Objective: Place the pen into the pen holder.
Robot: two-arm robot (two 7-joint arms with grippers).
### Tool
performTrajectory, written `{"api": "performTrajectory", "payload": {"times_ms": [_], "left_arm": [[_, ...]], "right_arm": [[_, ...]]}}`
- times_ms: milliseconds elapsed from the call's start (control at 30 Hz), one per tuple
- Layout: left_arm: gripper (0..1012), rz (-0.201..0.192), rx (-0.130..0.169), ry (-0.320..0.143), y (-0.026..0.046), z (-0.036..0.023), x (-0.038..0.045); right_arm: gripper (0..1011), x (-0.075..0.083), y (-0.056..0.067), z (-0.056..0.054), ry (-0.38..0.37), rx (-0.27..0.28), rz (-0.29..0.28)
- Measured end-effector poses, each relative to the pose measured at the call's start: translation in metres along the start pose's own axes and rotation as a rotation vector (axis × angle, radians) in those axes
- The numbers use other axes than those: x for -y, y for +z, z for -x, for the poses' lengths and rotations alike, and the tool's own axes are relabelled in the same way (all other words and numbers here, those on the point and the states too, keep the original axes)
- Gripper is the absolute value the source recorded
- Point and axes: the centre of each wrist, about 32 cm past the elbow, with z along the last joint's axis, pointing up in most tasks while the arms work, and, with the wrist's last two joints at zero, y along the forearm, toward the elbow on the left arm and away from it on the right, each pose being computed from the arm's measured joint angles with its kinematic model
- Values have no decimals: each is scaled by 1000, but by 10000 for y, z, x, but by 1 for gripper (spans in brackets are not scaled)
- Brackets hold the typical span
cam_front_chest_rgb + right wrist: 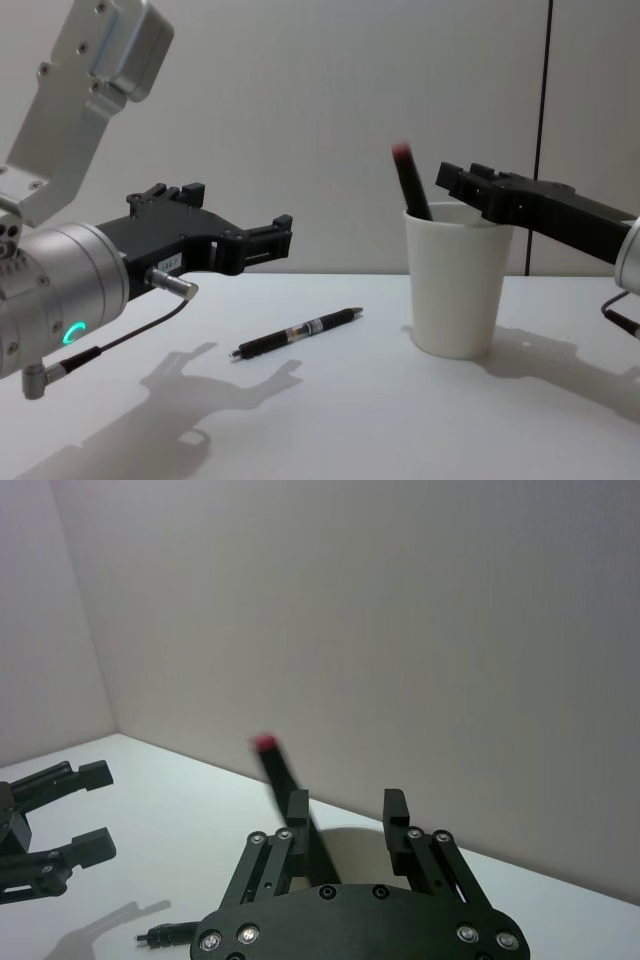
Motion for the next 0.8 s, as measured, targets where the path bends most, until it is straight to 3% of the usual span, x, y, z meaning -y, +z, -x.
{"api": "performTrajectory", "payload": {"times_ms": [167, 433, 500, 667, 800], "left_arm": [[1003, 0, 0, 0, 0, 0, 0], [1004, 0, 0, 0, 0, 0, 0], [1003, 0, 0, 0, 0, 0, 0], [1003, 0, 0, 0, 0, 0, 0], [1003, 0, 0, 0, 0, 0, 0]], "right_arm": [[623, 3, -3, 4, -3, 0, 2], [815, 4, -3, 7, -4, 1, 3], [910, 6, -2, 7, -4, 1, 4], [1001, 15, 6, 9, -7, 0, -1], [1001, 37, 27, 12, -20, -3, -12]]}}
